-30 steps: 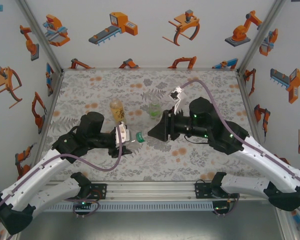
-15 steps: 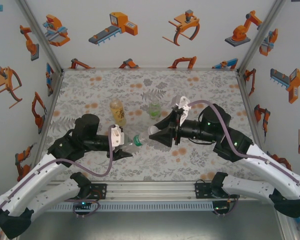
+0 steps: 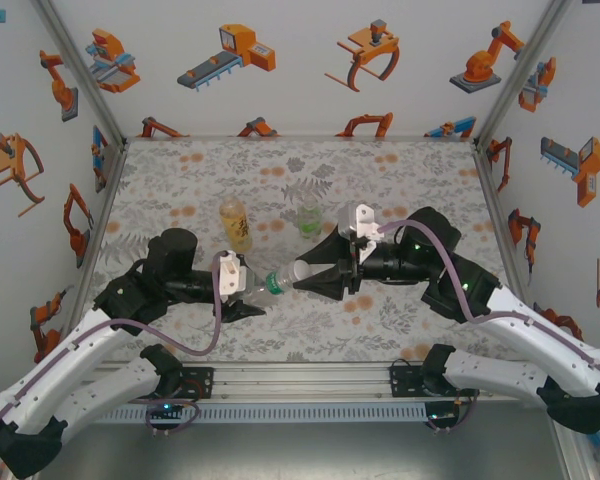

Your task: Screw on the bottle caps

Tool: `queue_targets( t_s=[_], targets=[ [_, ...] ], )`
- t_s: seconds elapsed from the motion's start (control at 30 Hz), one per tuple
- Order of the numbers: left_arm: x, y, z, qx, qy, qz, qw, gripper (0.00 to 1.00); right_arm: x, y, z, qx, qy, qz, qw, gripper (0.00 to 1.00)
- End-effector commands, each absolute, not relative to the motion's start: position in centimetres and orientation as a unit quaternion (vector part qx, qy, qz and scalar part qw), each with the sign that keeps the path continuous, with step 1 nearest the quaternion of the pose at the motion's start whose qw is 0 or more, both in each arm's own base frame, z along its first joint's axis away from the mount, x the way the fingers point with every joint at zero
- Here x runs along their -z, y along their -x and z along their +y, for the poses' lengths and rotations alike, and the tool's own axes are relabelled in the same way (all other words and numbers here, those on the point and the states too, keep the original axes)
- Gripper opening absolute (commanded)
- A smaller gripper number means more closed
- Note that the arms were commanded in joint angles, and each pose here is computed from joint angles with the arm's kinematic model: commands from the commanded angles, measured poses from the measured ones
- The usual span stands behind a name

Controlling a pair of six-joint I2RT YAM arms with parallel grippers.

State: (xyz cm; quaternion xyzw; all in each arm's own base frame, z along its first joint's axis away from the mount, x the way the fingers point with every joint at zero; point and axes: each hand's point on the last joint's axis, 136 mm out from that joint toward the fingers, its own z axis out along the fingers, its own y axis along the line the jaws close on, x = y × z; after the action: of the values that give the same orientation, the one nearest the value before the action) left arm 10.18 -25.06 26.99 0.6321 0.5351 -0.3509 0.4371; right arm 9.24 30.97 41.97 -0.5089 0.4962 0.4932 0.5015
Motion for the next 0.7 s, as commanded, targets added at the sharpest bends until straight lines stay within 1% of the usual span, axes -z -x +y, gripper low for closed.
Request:
queue_targets(
  t_s=[0.0,0.67],
  targets=[
    [-27.6,-9.9,-25.1,0.365,-0.628,0.525,0.444,0.0,-41.8,-9.0,31.1,-0.49,0.522,0.481,0.506,0.2],
    [-27.9,-9.9,-25.1,0.367,-0.624,0.525,0.448,0.0,-40.2,-8.4,32.2,-0.487,0.547,0.479,0.484,0.21]
  ],
)
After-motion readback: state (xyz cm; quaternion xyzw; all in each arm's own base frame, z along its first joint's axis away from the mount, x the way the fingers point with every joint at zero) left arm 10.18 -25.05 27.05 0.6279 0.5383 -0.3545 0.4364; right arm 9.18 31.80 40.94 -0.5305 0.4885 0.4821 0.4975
